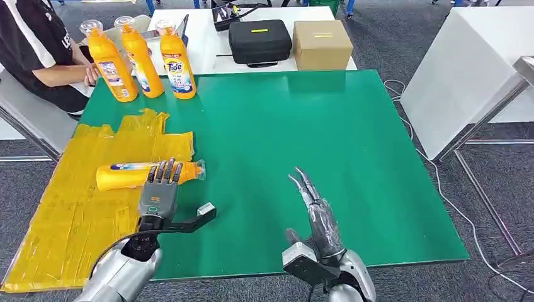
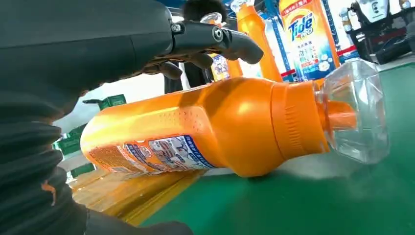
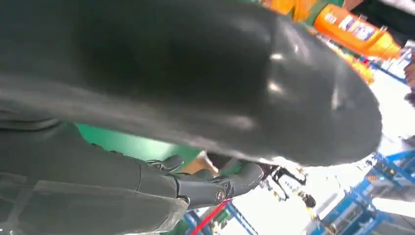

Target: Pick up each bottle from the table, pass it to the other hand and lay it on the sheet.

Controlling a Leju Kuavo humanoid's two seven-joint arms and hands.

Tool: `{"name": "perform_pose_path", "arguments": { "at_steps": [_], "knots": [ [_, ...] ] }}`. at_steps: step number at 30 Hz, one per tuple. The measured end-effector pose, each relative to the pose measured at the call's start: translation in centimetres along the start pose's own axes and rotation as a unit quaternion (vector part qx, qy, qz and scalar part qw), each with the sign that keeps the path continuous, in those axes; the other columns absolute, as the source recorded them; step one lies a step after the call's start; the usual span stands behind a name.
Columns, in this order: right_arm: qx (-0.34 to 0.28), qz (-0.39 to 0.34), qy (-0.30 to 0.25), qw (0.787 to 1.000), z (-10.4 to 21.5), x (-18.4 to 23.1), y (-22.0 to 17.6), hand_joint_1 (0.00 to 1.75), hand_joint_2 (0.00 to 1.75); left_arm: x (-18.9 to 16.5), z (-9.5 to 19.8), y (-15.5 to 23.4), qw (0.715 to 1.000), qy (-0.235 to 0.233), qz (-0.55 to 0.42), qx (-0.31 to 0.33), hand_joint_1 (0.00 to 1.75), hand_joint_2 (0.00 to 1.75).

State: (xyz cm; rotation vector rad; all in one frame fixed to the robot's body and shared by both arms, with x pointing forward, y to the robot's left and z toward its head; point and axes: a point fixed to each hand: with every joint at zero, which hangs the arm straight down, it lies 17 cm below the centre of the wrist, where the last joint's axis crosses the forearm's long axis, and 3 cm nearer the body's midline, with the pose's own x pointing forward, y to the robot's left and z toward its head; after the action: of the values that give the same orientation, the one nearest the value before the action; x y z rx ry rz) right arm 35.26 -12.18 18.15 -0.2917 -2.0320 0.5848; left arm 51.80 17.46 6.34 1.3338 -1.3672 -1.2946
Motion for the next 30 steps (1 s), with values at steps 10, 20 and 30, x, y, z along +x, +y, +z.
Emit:
{"name": "perform_pose_path", "arguments": {
  "at_steps": [10, 20, 30],
  "knots": [
    [-0.011, -0.049, -0.007, 0.999, -0.1, 0.9, -0.1, 0.00, 0.00, 2.6, 0.9, 2.7, 0.995, -0.041, 0.077, 0.052, 0.00, 1.75],
    [-0.066, -0.145, -0.018, 0.987, 0.0, 2.1, -2.0, 0.00, 0.00, 8.0, 5.9, 17.3, 0.826, -0.123, 0.533, 0.132, 0.00, 0.00],
    [-0.085, -0.158, -0.023, 0.984, -0.1, 2.3, -2.7, 0.00, 0.00, 9.7, 9.7, 19.7, 0.717, -0.164, 0.671, 0.093, 0.00, 0.00]
  ]
}}
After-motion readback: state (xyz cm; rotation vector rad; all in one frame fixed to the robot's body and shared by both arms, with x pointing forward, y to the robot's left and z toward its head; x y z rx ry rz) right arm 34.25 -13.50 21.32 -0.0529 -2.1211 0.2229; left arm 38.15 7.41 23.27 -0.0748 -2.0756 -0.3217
